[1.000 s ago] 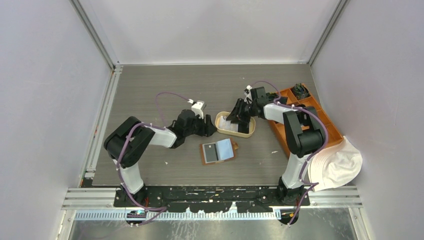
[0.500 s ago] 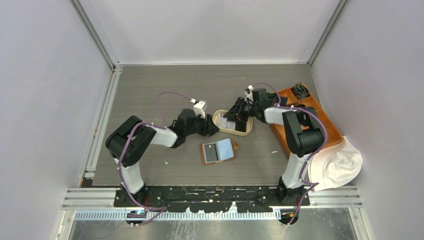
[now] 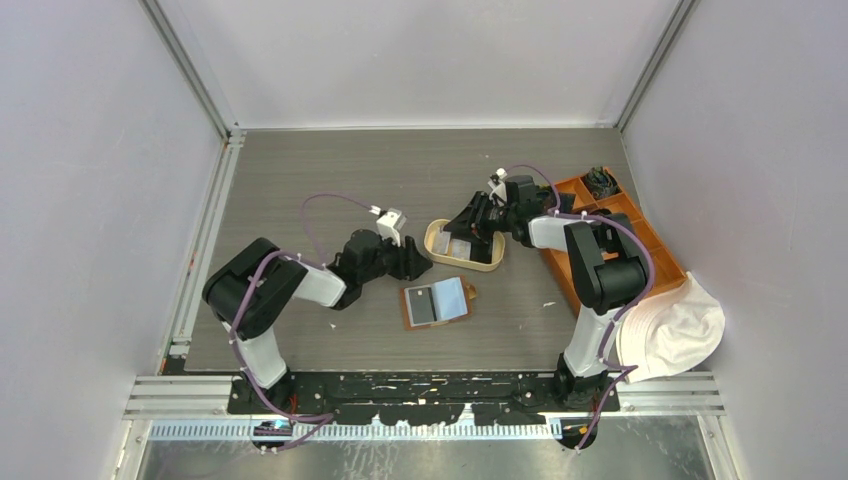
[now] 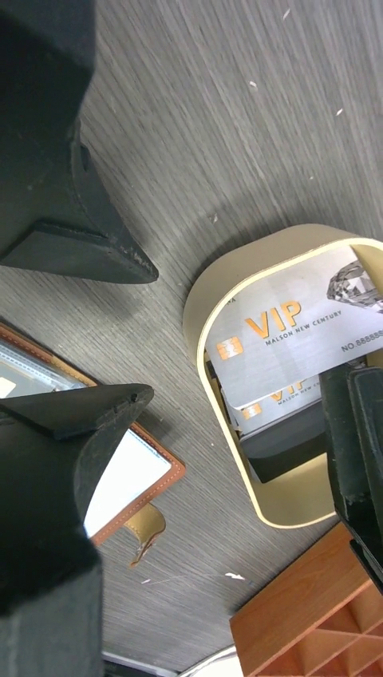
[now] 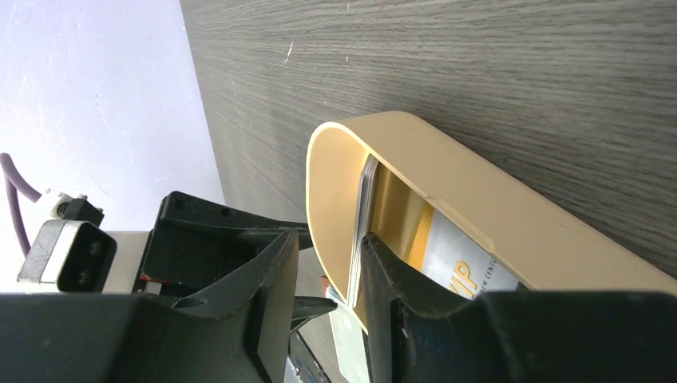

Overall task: Put the credit cards into the card holder
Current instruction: Pick up the credit card from the storage box.

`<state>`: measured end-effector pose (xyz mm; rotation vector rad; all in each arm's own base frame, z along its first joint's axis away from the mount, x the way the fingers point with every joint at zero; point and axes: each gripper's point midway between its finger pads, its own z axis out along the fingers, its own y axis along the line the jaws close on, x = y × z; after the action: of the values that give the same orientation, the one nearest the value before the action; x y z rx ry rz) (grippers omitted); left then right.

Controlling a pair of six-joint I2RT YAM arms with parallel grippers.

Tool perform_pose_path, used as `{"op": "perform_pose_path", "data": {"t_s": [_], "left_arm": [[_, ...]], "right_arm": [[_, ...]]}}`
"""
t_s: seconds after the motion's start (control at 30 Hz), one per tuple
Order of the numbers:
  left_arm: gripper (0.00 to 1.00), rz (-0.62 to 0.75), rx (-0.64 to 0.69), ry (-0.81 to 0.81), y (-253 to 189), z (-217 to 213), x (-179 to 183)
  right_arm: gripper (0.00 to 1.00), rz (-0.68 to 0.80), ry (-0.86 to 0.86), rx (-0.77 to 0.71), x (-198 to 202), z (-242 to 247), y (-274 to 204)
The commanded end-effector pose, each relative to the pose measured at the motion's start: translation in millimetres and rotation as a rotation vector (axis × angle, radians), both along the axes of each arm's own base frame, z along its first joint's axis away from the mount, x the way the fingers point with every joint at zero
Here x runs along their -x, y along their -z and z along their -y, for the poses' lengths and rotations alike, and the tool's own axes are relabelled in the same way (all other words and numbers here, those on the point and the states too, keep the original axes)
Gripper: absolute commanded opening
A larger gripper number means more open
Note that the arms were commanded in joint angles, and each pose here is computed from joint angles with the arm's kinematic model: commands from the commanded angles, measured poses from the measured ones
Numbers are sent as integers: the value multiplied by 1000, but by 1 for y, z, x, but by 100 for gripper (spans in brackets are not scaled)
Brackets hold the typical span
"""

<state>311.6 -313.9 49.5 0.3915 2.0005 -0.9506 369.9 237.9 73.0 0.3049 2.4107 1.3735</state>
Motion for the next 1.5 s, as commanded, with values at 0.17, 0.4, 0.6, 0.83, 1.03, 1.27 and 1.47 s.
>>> {"op": "perform_pose_path", "data": {"t_s": [0.17, 0.4, 0.6, 0.83, 1.03, 1.27, 1.47], "left_arm": [[51, 201, 90, -68, -48, -12, -17], [51, 204, 95, -76, -46, -14, -17], [50, 205, 96, -81, -46, -15, -17], [50, 212, 99, -104, -45, -19, -18], [50, 222, 102, -133, -46, -25, -20], [53, 238, 112, -175, -49, -33, -23], [58, 262, 134, -168, -54, -33, -21]], "right_arm": [[43, 30, -12, -47, -7, -8, -7], [37, 12, -9, -106, -9, -14, -7], [30, 32, -13, -145, -11, -17, -17], [29, 34, -24, -177, -13, -20, -22], [28, 58, -51, -135, -17, -23, -17], [34, 163, -56, 245, -12, 16, -22], [39, 79, -72, 293, -9, 16, 3]]}}
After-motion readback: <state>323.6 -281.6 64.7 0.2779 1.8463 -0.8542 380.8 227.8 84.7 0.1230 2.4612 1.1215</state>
